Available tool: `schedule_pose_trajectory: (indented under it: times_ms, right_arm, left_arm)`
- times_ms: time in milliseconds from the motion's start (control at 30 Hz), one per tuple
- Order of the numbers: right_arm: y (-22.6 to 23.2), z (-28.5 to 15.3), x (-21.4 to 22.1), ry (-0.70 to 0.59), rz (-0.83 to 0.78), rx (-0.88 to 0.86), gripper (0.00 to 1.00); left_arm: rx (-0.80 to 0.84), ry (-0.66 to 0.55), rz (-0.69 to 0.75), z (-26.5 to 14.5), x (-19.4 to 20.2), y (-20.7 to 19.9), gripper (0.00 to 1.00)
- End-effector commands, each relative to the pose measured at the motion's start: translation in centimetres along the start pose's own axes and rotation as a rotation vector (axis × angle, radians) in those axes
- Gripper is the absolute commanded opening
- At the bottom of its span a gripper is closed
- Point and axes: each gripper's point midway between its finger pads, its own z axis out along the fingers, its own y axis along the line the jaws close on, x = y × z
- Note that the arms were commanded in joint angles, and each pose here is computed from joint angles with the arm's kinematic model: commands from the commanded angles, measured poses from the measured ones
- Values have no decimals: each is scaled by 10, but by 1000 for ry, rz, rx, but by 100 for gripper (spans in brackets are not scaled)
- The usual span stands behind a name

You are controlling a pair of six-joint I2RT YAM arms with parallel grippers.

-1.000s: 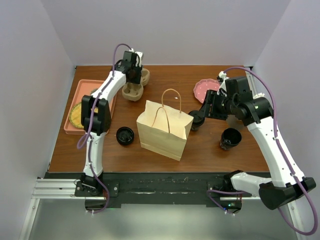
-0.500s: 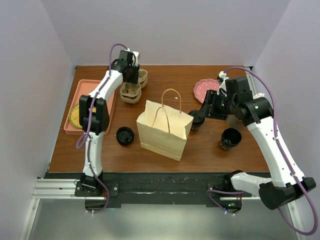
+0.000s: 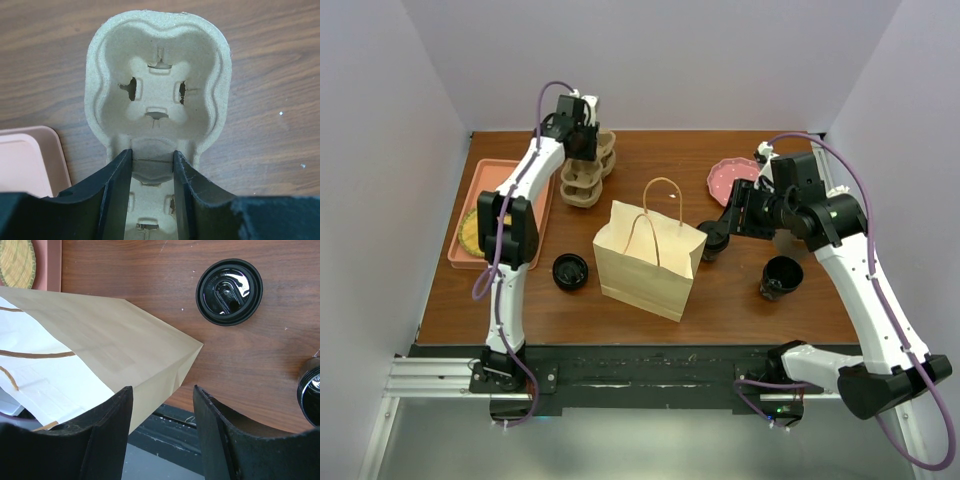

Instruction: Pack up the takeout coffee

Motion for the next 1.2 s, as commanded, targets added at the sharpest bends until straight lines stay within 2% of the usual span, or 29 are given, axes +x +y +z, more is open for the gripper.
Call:
schedule_pose_trajectory:
  times_ms: [0, 200, 233, 300, 333, 367, 400, 433, 467, 500, 533, 600, 633, 733, 933, 1033, 1167]
  right_arm:
    - [15, -7, -16, -45, -19, -54, 55]
    - [18, -14, -24, -67, -17, -54, 55]
    - [21, -18, -26, -76, -15, -62, 55]
    - [24, -23, -25, -73, 6, -68, 55]
    - [25, -27, -24, -68, 14, -71, 55]
    - [26, -28, -22, -63, 35, -73, 55]
    - [28, -30, -20, -54, 44, -79, 55]
    - [30, -31, -16, -35, 51, -94, 55]
    - [31, -32, -12, -24, 59, -102, 55]
    - [33, -33, -9, -18, 62, -115, 55]
    - [34, -34, -4, -7, 63, -125, 56]
    - [32, -34, 2, 2, 54, -129, 56]
    - [33, -38, 3, -10, 44, -144, 56]
    - [39, -42, 15, 15, 53, -194, 56]
    - [42, -51, 30, 25, 110, -225, 56]
    - [42, -53, 31, 9, 140, -224, 56]
    - [56, -49, 25, -15, 185, -247, 56]
  left_arm:
    - [-7, -204, -30, -54, -73, -1, 19]
    - [135, -310, -72, -121, -107, -29, 12]
    - [167, -350, -83, -147, -116, -34, 11]
    - [250, -369, -87, -168, -116, -48, 9]
    - [292, -419, -91, -199, -124, -55, 9]
    - [357, -406, -88, -206, -115, -65, 8]
    - [401, -451, -80, -222, -122, -73, 8]
    - [445, -506, -77, -256, -128, -79, 8]
    - [495, -498, -75, -263, -119, -87, 8]
    - [528, -544, -69, -278, -124, -91, 8]
    - [573, -588, -71, -308, -126, -97, 8]
    - [670, -597, -54, -325, -114, -111, 8]
    - [711, -629, -47, -352, -112, -117, 8]
    - [829, -659, -2, -394, -95, -133, 10]
    - [933, -586, 47, -440, -64, -149, 9]
    - [997, -530, 78, -450, -47, -167, 9]
    - [948, -513, 122, -440, -40, -180, 9]
